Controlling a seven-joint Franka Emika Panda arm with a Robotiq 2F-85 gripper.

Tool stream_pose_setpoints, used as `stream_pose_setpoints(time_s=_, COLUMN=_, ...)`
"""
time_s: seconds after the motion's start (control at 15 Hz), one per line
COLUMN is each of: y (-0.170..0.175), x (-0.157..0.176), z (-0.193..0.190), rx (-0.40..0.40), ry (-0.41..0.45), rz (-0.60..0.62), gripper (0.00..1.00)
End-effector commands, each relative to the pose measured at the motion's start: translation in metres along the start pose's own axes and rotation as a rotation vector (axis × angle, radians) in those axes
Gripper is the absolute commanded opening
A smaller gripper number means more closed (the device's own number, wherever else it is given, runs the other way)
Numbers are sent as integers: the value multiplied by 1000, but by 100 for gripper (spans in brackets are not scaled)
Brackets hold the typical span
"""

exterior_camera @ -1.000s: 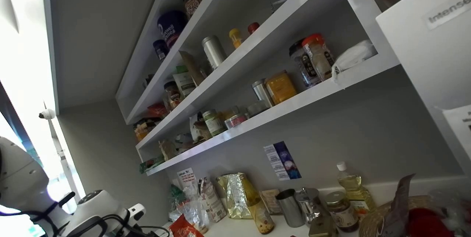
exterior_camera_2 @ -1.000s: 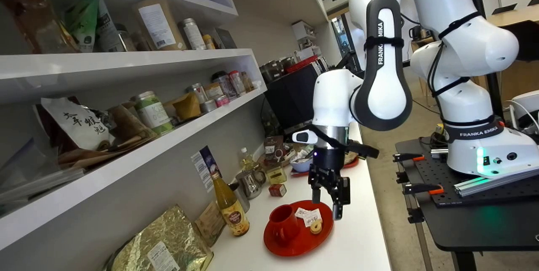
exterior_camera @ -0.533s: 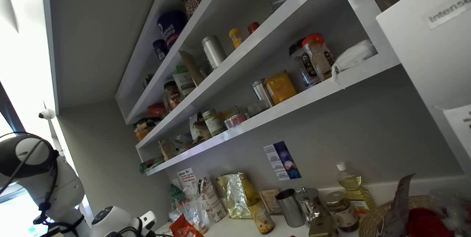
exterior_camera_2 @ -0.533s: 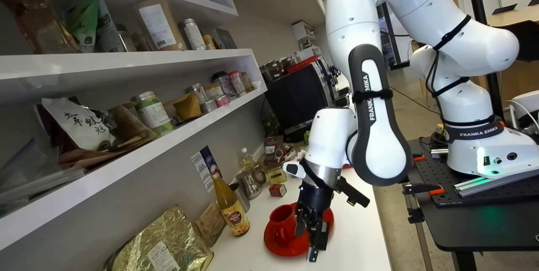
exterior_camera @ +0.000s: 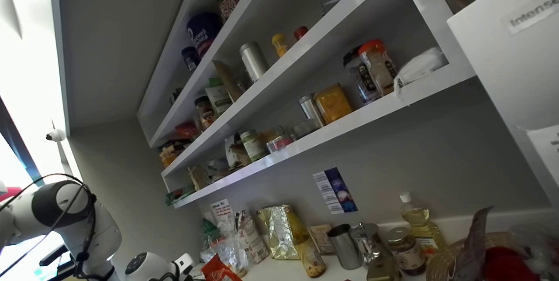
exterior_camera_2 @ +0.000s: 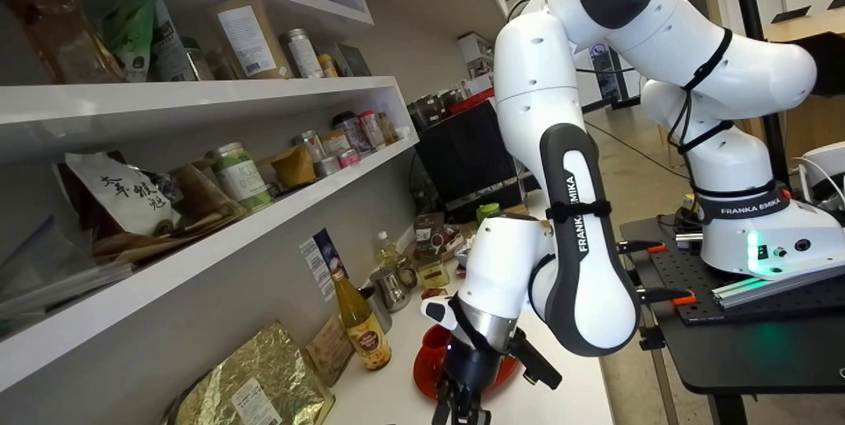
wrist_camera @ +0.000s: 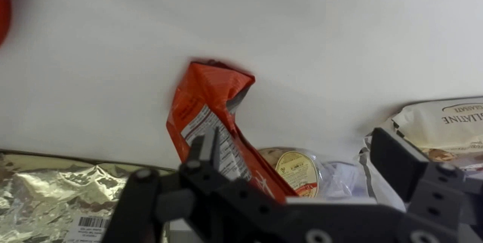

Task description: Move the orange packet to the right side of the bottom shelf

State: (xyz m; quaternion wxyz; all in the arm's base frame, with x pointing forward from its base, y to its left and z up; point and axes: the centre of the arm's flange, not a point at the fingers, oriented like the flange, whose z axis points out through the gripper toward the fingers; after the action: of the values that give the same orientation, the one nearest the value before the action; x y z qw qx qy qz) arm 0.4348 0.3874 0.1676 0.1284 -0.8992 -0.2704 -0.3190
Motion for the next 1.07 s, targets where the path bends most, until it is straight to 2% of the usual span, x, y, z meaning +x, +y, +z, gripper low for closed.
stream_pose_setpoints(time_s=0.0, y=-7, x=23, z=28, rx=-1, ry=86, rz=-7, gripper=100)
stream_pose_setpoints(time_s=0.47, y=1, x=27, z=55, rx=-26, ry=117, rz=-79, gripper=100)
stream_pose_setpoints(time_s=0.87, y=21, x=42, z=76, rx=-57, ry=160, rz=-110, gripper=100)
stream_pose_setpoints(time_s=0.93, y=23, x=44, z=77, rx=-58, ry=162, rz=-108, gripper=75)
stream_pose_setpoints(time_s=1.0, y=22, x=43, z=77, rx=-59, ry=165, rz=-109, gripper=74)
